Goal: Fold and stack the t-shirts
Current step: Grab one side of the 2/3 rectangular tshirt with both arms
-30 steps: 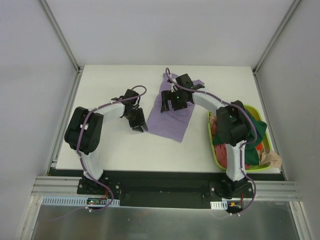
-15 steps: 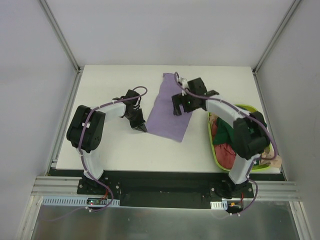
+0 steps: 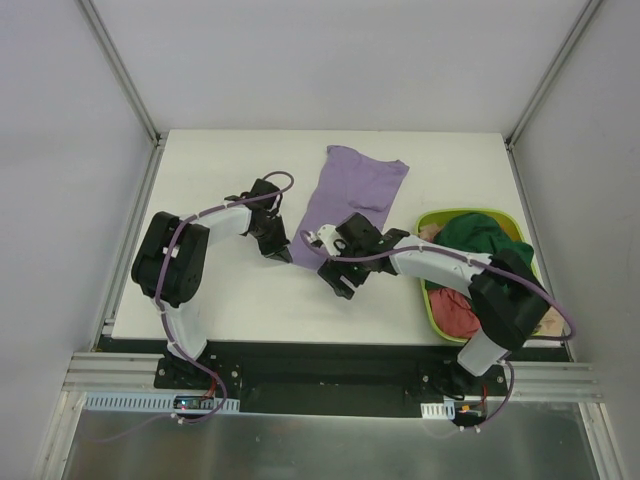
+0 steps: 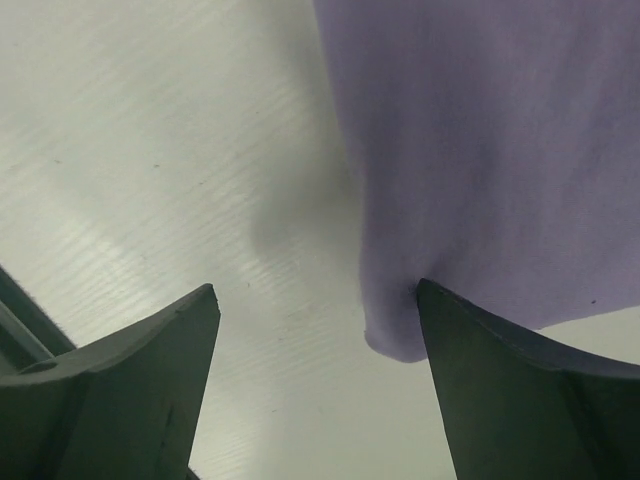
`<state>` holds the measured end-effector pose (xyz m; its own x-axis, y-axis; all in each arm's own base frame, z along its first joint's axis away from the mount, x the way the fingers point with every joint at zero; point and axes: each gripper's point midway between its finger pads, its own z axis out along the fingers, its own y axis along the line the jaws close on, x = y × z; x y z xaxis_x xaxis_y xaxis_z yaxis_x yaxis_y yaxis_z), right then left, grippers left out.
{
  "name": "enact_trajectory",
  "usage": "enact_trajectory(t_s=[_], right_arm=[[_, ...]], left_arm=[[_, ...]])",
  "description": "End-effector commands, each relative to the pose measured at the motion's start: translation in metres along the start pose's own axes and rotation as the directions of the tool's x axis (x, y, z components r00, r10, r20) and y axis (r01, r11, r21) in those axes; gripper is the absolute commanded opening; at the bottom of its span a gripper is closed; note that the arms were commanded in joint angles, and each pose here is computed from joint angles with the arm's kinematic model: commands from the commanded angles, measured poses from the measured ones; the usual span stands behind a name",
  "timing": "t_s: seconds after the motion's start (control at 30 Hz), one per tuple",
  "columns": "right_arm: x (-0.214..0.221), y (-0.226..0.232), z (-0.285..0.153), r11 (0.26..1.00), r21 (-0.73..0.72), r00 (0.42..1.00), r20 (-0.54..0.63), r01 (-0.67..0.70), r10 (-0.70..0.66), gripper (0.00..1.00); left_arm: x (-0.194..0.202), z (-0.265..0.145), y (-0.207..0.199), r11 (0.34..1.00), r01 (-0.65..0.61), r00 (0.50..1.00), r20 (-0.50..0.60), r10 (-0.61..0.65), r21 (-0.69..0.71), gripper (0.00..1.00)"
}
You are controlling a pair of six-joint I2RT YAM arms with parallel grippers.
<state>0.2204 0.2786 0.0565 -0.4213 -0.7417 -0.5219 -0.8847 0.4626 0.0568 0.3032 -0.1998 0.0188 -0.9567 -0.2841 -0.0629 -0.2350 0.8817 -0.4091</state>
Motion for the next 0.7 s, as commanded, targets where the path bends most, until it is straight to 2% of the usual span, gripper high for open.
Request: enact_trajectory(t_s=[0.0, 0.1, 0.2, 0.33, 0.43, 0.57, 0.67], right_arm=[[0.007, -0.01, 0.005, 0.998, 0.038, 0.995, -0.089, 0.044, -0.04, 0.81], [0.015, -0.009, 0.015, 0.997, 0.041, 0.99, -0.129, 0.06, -0.055, 0.72], [0.022, -0.009, 0.021, 0.998, 0.037, 0.982, -0.186, 0.048, -0.04, 0.56], [0.034, -0.002, 0.028, 0.998, 0.046, 0.967, -0.252, 0.051, -0.038, 0.38], [0.033, 0.013, 0.03, 0.997, 0.042, 0.966, -0.252, 0.064, -0.052, 0.26], [0.019, 0.05, 0.024, 0.996, -0.04, 0.975, -0.204, 0.08, -0.087, 0.01], [0.008, 0.086, 0.012, 0.986, -0.131, 0.978, -0.165, 0.104, -0.125, 0.01]], left_arm=[[-0.01, -0.009, 0.008, 0.999, 0.024, 0.998, 0.063, -0.021, -0.04, 0.0], [-0.01, -0.011, 0.011, 0.998, 0.039, 0.997, 0.066, -0.036, -0.041, 0.0], [-0.012, -0.014, 0.015, 0.998, 0.058, 0.996, 0.07, -0.055, -0.036, 0.0], [-0.011, -0.02, 0.023, 0.996, 0.08, 0.993, 0.087, -0.076, -0.044, 0.0], [-0.003, -0.025, 0.033, 0.994, 0.093, 0.991, 0.098, -0.087, -0.056, 0.0], [0.012, -0.04, 0.053, 0.989, 0.131, 0.983, 0.141, -0.121, -0.068, 0.0], [0.024, -0.058, 0.068, 0.984, 0.164, 0.967, 0.208, -0.148, -0.063, 0.0]])
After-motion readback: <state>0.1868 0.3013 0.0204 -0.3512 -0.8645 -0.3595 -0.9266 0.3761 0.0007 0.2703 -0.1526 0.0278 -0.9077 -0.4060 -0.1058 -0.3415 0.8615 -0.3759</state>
